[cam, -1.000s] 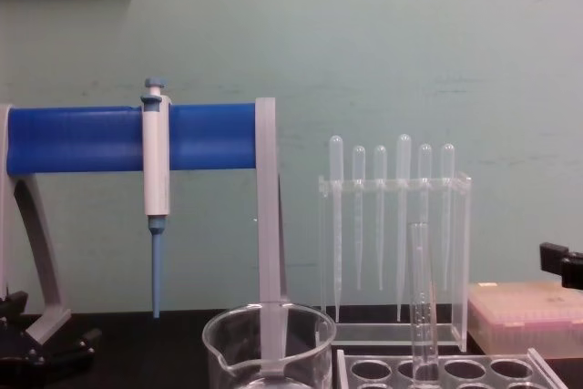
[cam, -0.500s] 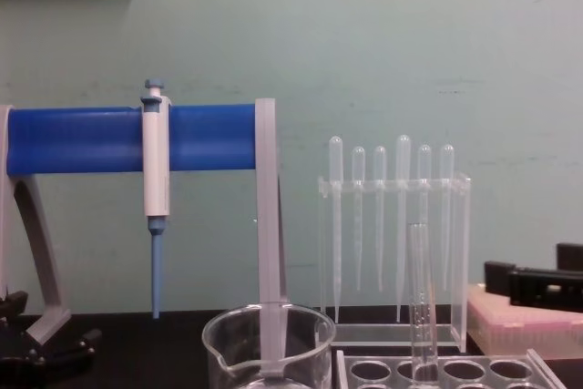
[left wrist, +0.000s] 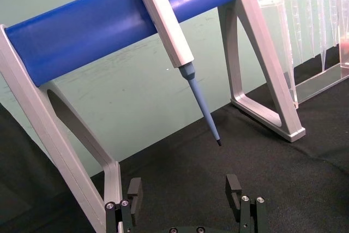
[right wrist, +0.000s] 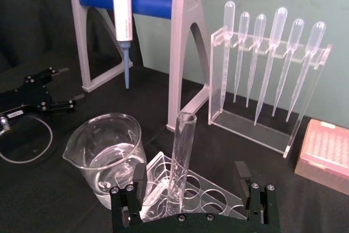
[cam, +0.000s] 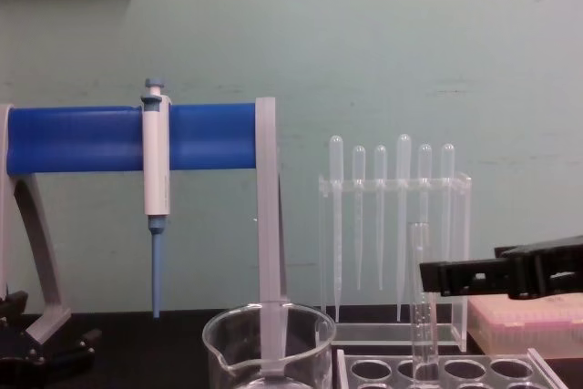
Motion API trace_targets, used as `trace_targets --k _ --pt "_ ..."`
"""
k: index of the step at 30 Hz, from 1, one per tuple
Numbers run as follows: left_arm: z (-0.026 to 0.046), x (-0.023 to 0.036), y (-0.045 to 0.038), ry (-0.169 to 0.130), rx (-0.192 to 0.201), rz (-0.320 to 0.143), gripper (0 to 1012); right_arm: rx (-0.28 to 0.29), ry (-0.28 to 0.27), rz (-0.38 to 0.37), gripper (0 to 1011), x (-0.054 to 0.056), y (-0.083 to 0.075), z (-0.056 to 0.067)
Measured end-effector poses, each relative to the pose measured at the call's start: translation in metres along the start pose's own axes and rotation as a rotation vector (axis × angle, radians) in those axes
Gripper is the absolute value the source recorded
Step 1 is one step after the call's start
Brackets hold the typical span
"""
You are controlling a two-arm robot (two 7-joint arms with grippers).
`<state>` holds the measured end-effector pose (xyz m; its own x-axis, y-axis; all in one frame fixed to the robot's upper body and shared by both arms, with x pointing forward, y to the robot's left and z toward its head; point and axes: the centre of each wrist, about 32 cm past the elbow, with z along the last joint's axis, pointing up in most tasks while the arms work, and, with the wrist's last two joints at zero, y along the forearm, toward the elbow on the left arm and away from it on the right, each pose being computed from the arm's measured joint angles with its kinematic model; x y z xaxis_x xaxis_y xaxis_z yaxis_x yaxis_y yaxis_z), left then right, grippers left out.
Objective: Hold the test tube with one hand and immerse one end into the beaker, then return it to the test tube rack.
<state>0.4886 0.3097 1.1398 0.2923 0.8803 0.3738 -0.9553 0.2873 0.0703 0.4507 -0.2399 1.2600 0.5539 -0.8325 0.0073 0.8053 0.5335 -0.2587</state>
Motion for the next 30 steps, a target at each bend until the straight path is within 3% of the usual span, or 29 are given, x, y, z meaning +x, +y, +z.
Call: trace_targets --k 11,21,30 --pt "0.0 0.0 0.0 0.0 0.0 0.0 1000 -0.036 0.043 0.02 1003 -0.003 0.02 0.011" --pt "0.0 0.0 0.0 0.0 0.0 0.0 1000 -0.027 0.043 0.01 1003 -0.008 0.036 0.012" --pt "0.0 0.0 0.0 0.0 0.0 0.0 1000 -0.025 0.05 0.005 1003 -0.008 0.039 0.011"
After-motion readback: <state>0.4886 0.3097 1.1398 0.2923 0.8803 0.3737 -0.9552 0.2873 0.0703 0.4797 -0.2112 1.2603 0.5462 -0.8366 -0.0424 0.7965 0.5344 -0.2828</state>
